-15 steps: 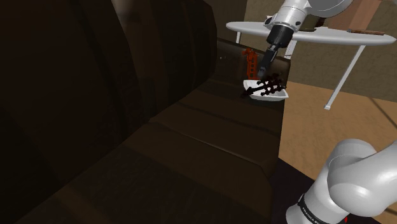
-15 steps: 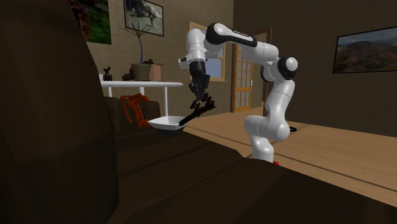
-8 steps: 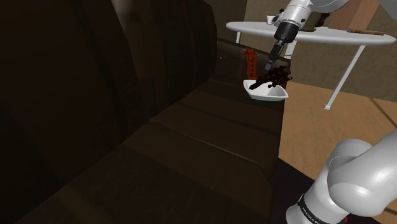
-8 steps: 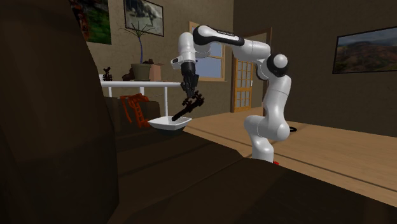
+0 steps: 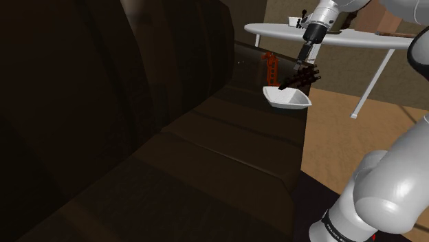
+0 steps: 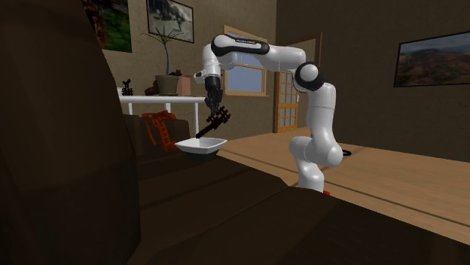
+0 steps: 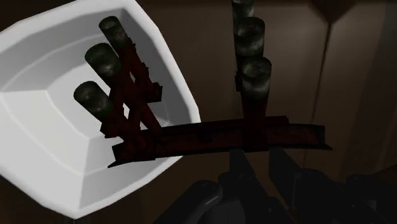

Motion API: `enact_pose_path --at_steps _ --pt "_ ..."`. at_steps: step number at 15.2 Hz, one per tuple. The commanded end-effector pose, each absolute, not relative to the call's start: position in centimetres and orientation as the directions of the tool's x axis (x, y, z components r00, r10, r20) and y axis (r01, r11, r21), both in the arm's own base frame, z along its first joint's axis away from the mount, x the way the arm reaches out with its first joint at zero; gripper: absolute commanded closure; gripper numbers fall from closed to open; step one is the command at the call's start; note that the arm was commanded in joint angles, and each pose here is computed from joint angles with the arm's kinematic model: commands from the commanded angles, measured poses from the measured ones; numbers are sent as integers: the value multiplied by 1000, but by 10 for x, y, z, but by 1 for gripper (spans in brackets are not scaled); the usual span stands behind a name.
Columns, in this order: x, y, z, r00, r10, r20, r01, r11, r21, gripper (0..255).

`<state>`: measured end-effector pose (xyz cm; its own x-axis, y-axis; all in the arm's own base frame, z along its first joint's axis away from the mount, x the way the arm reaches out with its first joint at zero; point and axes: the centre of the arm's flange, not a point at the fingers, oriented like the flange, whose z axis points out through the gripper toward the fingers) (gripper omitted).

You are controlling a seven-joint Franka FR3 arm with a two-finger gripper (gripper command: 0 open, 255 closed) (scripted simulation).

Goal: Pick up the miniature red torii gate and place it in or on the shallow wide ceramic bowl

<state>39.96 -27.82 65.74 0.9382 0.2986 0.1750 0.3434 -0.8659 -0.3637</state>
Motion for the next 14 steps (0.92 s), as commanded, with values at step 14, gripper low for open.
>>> enact_pose_path --at_steps 14 --pt "412 -337 607 937 303 175 347 -866 -361 255"
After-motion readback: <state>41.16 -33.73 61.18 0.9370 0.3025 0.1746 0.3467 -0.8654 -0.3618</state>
